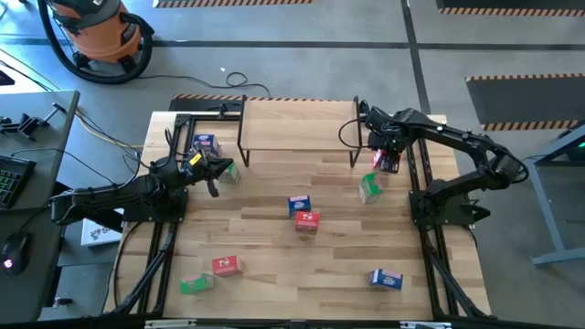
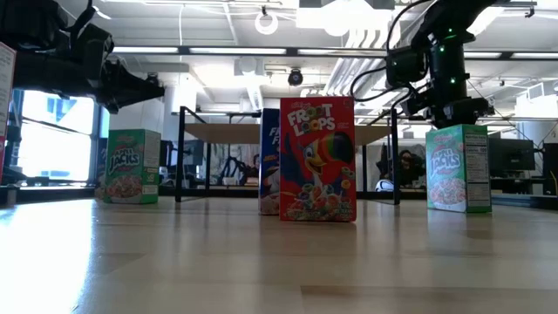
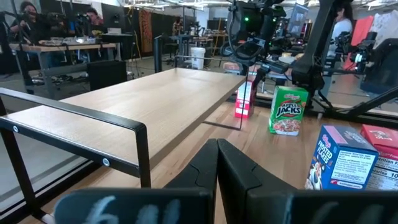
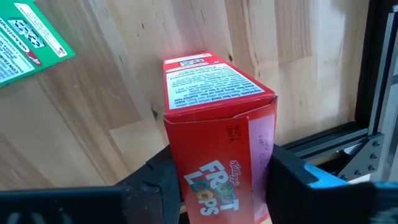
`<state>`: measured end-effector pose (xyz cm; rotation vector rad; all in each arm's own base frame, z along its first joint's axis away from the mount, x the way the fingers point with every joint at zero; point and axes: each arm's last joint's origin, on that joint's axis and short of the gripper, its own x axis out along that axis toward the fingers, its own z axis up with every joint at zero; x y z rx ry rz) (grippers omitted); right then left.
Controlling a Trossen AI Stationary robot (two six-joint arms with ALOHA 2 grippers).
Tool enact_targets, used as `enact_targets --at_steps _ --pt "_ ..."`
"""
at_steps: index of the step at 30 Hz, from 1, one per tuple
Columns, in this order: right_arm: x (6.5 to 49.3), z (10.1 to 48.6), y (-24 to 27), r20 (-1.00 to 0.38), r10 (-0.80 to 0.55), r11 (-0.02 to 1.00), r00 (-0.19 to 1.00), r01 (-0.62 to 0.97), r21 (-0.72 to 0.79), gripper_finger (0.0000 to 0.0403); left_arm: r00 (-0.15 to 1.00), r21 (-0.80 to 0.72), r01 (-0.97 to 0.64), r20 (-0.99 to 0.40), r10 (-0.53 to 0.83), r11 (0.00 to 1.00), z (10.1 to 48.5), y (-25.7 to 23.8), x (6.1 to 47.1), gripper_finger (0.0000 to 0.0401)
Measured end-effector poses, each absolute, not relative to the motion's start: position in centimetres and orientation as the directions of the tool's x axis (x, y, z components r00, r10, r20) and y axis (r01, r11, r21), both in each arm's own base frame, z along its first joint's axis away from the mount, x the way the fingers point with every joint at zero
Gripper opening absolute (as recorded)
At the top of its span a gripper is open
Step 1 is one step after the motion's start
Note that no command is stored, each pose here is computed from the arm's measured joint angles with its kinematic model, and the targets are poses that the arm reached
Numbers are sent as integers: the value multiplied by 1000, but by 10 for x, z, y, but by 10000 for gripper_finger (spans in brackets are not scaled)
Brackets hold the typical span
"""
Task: Stack cereal on shelf
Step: Put the top right red cereal box on the shelf
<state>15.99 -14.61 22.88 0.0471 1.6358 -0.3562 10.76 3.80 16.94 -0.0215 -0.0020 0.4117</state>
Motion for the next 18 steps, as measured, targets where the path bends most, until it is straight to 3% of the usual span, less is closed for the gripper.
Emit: enact_targets --at_steps 8,18 --pt "160 249 -146 -979 -171 936 -115 293 -198 150 916 -22 -400 -2 400 916 169 38 108 0" --pt "159 343 -148 -952 -297 868 -75 395 -302 150 916 -22 -400 -2 400 916 169 38 108 0"
